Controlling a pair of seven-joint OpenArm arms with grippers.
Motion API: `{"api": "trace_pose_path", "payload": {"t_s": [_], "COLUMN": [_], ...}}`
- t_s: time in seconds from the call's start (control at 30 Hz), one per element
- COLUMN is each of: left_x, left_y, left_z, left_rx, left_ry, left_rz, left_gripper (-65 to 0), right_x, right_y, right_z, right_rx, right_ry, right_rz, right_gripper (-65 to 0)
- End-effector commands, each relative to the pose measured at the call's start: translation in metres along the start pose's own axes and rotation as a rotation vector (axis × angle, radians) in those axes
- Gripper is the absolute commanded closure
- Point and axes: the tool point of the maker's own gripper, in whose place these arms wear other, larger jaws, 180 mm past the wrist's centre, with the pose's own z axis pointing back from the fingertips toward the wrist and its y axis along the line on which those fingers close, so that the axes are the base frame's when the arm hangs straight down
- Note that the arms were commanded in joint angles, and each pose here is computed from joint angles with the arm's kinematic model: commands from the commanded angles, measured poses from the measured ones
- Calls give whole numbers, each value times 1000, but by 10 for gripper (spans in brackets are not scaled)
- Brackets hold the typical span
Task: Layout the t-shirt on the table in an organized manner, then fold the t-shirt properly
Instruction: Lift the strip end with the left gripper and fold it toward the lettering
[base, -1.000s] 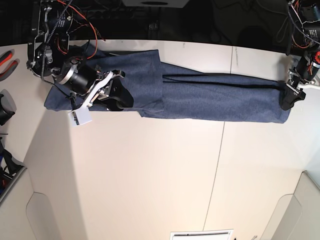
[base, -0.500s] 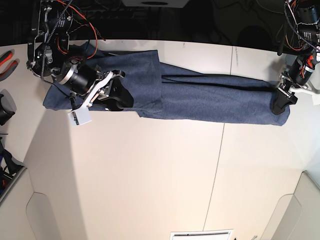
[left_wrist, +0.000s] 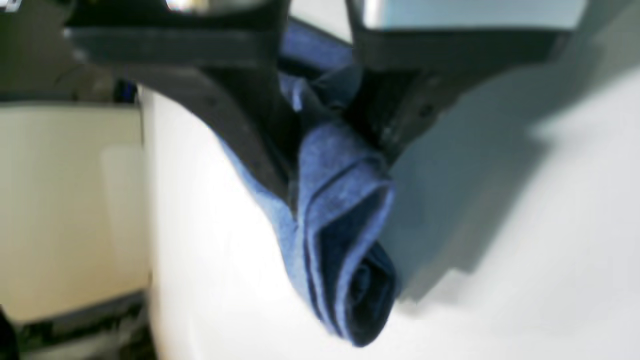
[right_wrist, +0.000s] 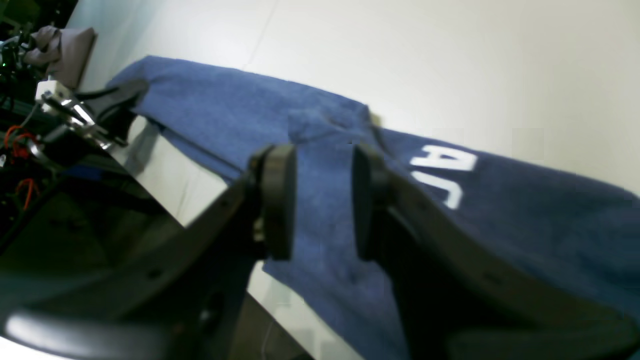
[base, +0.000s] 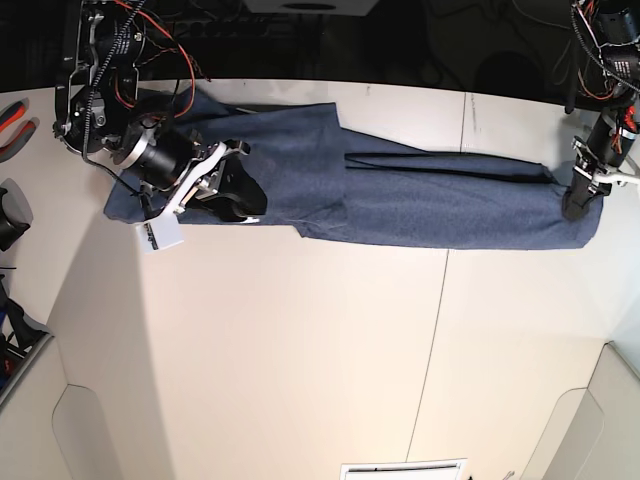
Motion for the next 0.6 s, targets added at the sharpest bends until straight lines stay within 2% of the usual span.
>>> {"api": "trace_pose_path", "payload": {"t_s": [0.0, 0.17, 0.27, 0.4, 0.57], "left_x": [21, 16, 22, 20, -6], "left_y": [-11, -37, -61, -99, -129], "left_z": [1, -1, 0, 6, 15], "left_rx": [-35, -89, -136, -224, -315], "left_ry": [-41, 55, 72, 112, 184], "left_rz": [-29, -108, -188, -276, -311], "left_gripper": [0, 0, 0, 0, 0], "right_x": [16, 29, 34, 43, 66], "right_y": [3, -15, -30, -60, -94], "right_z": [2, 9, 19, 42, 81], "right_rx": [7, -67, -113, -206, -297], "right_ry": [-57, -116, -139, -187, -281], "right_rz": [26, 55, 44, 16, -9], "right_gripper": [-189, -189, -189, -189, -189]}}
